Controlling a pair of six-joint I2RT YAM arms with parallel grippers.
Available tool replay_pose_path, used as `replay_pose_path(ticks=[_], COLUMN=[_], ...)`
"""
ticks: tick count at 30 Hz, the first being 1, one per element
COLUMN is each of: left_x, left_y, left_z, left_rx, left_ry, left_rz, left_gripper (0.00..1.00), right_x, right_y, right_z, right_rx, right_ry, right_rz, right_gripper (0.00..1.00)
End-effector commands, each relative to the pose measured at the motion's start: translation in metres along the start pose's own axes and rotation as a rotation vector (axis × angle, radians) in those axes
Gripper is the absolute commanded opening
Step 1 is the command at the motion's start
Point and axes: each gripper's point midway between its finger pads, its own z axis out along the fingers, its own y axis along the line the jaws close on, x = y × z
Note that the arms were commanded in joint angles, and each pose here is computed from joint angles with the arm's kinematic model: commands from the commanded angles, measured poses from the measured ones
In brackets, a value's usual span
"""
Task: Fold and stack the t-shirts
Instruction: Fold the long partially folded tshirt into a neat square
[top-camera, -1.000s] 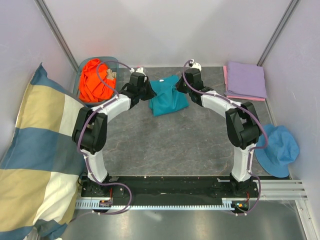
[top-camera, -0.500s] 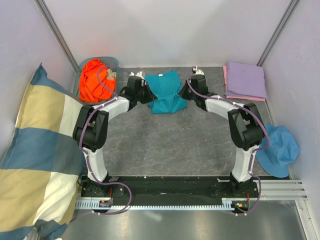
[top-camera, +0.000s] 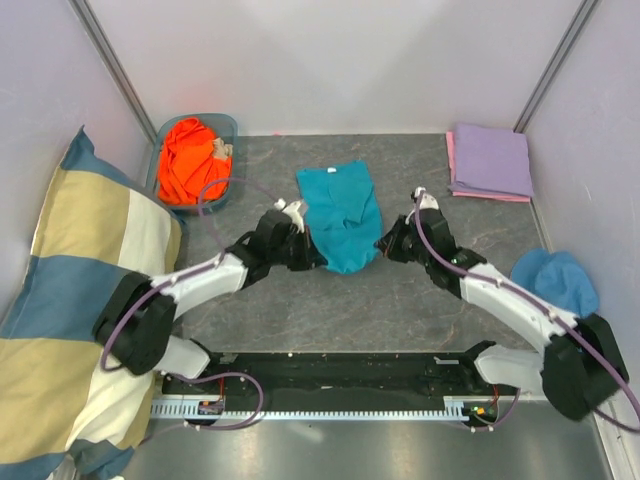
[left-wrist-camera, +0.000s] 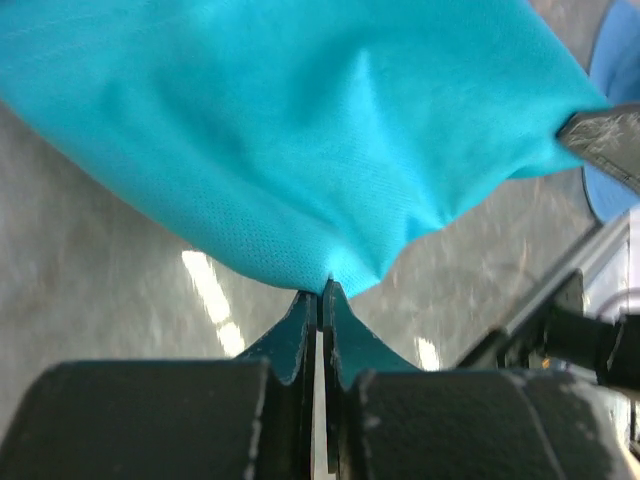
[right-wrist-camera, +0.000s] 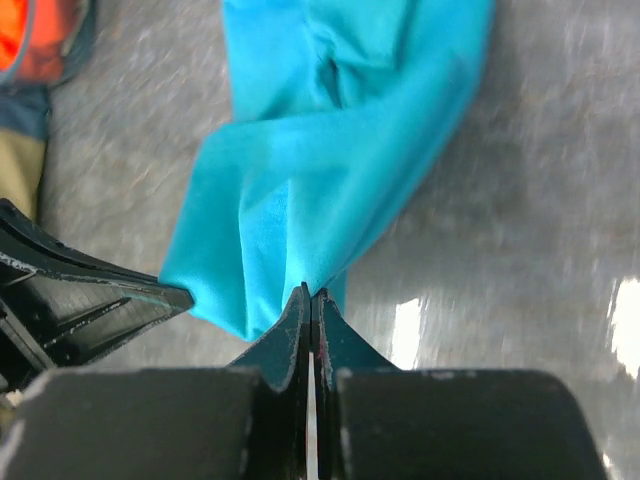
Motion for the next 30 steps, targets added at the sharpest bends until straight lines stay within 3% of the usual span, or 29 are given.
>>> replay_pose_path(ticks=[1, 12, 18, 24, 30], left_x=[0.030, 0.107, 0.127, 0.132, 0.108], left_y=[0.001, 0.025, 0.023, 0.019, -0.001], left_z=[-0.036, -0.090, -0.108, -0.126, -0.144], left_rx=[-0.011, -0.026, -0.012, 0.005, 0.025], left_ry=[-0.006, 0.074, 0.107, 0.096, 0.048], left_rz=[-0.028, -0.100, -0.134, -0.165, -0.130], left_gripper=[0.02, 0.02, 0.02, 0.02, 0.02], right_x=[0.036, 0.142, 0.192, 0.201, 0.180], right_y=[-0.006, 0.003, 0.023, 0.041, 0.035], right_z=[-0.031, -0.079, -0.113, -0.127, -0.133], right_rx=[0.042, 0.016, 0.026, 0.102, 0.157], right_ry=[0.051, 0.168, 0.195, 0.078, -0.015], right_rz=[0.028, 0.173, 0.098, 0.022, 0.097], right_gripper=[0.00, 0.00, 0.00, 0.00, 0.00])
